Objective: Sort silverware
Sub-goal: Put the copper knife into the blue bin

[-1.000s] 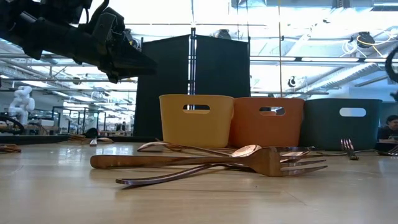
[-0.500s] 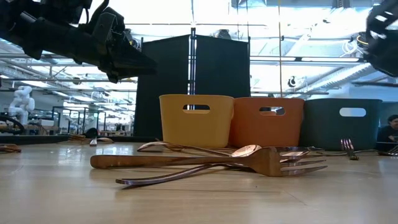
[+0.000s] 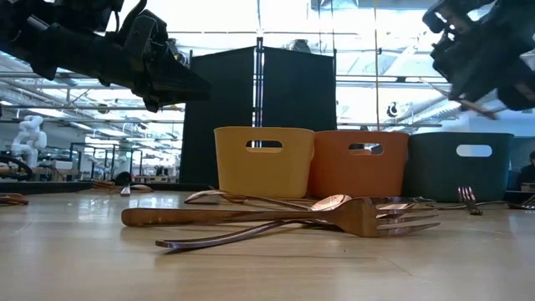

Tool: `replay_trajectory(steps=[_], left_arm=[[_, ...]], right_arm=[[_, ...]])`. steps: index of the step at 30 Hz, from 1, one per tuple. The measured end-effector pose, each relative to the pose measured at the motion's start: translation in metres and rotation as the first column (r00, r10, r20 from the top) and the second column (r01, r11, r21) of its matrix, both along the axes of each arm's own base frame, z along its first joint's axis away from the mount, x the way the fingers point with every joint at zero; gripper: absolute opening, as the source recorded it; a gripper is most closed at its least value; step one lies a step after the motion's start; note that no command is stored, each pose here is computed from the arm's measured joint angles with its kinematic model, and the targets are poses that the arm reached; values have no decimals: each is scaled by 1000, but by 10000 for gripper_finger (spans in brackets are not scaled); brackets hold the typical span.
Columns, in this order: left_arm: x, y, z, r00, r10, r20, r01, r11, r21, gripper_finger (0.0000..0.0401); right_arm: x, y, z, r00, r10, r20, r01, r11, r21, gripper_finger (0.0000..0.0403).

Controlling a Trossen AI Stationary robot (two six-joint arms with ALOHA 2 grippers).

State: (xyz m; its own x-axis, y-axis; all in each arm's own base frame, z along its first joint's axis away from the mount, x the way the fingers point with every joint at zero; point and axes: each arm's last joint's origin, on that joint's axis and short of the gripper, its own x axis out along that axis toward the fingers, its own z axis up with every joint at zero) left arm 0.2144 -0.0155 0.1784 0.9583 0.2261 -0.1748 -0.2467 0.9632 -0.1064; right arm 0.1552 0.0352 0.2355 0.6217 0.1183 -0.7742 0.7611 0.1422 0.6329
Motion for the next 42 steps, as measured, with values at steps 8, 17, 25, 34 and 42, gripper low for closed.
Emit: replay_trajectory(steps=[8,17,25,34,42], left_arm=[[0,0,0,1000,0,0,0,1000,-2,157],[0,0,0,1000,4,1,-4,1000,4,157],[1,0,5,999,8,51,-8,1000,-1,157],[1,0,4,999,-11,46,11,1000,-5,157],[1,0,4,999,-18,32,18,1000,14,157]], right_arm=[[-31,-40,38,998,-61,-5,60,993,-105,32],[-46,-78,95,977,-150,-149,99,948,-302,32],[-15,-141,81,918,-178,-354,16,909,-416,32],[-17,-214,33,820,-169,-547,50,973,-227,32],[-27,-242,4,764,-97,-638,50,994,-92,32]])
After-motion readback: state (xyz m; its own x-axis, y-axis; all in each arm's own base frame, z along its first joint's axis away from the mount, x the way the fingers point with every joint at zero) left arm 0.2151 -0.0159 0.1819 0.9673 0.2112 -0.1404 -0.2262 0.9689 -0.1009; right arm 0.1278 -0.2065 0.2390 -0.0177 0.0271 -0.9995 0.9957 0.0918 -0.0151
